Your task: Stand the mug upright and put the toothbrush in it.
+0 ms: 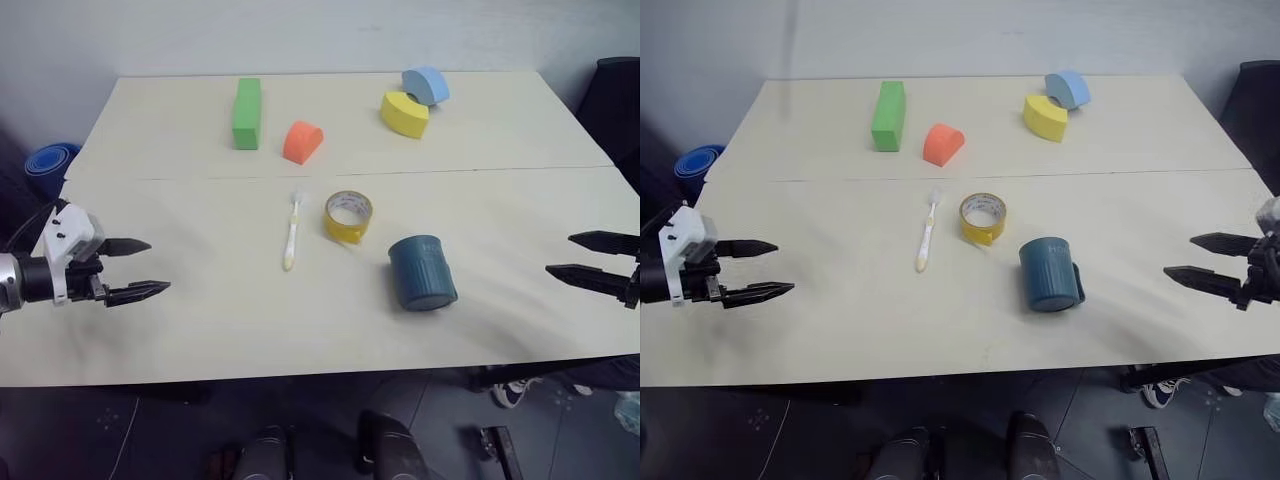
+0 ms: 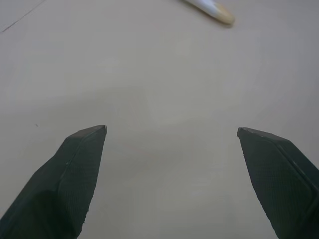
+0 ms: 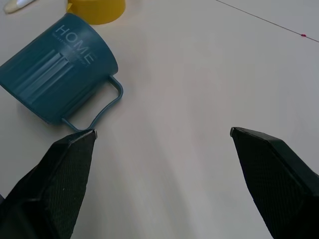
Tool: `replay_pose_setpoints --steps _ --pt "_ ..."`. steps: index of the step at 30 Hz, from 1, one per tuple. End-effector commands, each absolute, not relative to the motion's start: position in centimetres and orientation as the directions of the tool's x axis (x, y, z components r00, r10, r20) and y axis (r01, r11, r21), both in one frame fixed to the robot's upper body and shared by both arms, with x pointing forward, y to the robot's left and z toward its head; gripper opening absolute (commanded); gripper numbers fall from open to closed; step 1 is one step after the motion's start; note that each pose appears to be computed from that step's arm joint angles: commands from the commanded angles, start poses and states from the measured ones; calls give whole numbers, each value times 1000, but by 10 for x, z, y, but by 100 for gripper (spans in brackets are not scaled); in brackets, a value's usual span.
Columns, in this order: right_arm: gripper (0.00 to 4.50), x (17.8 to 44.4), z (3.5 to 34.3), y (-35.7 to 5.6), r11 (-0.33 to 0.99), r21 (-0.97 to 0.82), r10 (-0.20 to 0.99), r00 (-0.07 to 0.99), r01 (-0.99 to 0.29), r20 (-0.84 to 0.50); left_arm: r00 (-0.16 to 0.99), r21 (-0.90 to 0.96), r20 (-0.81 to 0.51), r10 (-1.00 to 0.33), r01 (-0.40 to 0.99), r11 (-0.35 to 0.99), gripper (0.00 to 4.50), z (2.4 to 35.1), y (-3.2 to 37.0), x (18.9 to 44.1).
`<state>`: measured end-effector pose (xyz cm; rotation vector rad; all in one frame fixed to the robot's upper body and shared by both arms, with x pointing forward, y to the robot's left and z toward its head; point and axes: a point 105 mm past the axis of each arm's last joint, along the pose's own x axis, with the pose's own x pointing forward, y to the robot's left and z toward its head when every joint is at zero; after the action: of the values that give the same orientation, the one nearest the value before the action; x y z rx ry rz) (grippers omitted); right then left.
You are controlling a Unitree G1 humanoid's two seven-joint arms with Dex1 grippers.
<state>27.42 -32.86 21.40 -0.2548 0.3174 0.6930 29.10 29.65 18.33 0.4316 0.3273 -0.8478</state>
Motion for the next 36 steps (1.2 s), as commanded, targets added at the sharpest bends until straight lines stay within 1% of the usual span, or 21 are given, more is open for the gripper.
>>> replay_pose_setpoints --steps 1,6,11,14,19,21,23,25,27,31,33,35,36 --pt "450 271 223 -328 742 -158 576 740 -652 -349 629 271 -423 -652 774 571 445 193 297 293" --pt "450 274 222 -332 761 -199 534 770 -618 -349 658 282 -406 -635 751 598 445 194 299 300" --pt "450 273 220 -329 755 -198 540 764 -625 -352 662 257 -364 -656 748 612 445 198 294 303" --pt "450 272 220 -329 757 -181 546 759 -628 -354 680 264 -363 -637 730 630 445 199 297 305" --pt "450 278 224 -331 769 -214 516 783 -602 -347 685 272 -361 -632 726 632 445 200 298 306" --pt "450 283 231 -327 766 -234 517 790 -599 -330 669 259 -344 -659 742 618 445 204 292 305" --pt "450 293 254 -300 731 -247 576 770 -636 -275 603 244 -304 -737 797 552 445 219 269 300" --pt "450 298 268 -272 673 -234 649 712 -701 -268 541 240 -273 -795 839 489 445 232 247 296" --pt "450 309 272 -244 621 -254 681 671 -742 -293 470 271 -288 -834 876 399 445 238 227 290" --pt "450 343 277 -184 552 -279 713 619 -785 -330 367 310 -269 -891 908 281 445 248 187 285" --pt "450 352 279 -162 523 -290 724 597 -802 -345 330 310 -271 -904 919 243 445 251 177 283" --pt "450 358 281 -135 466 -296 755 549 -834 -358 297 309 -275 -914 928 209 445 254 170 279" --pt "431 360 279 -122 442 -290 768 525 -849 -367 289 312 -279 -916 929 198 448 255 168 279"
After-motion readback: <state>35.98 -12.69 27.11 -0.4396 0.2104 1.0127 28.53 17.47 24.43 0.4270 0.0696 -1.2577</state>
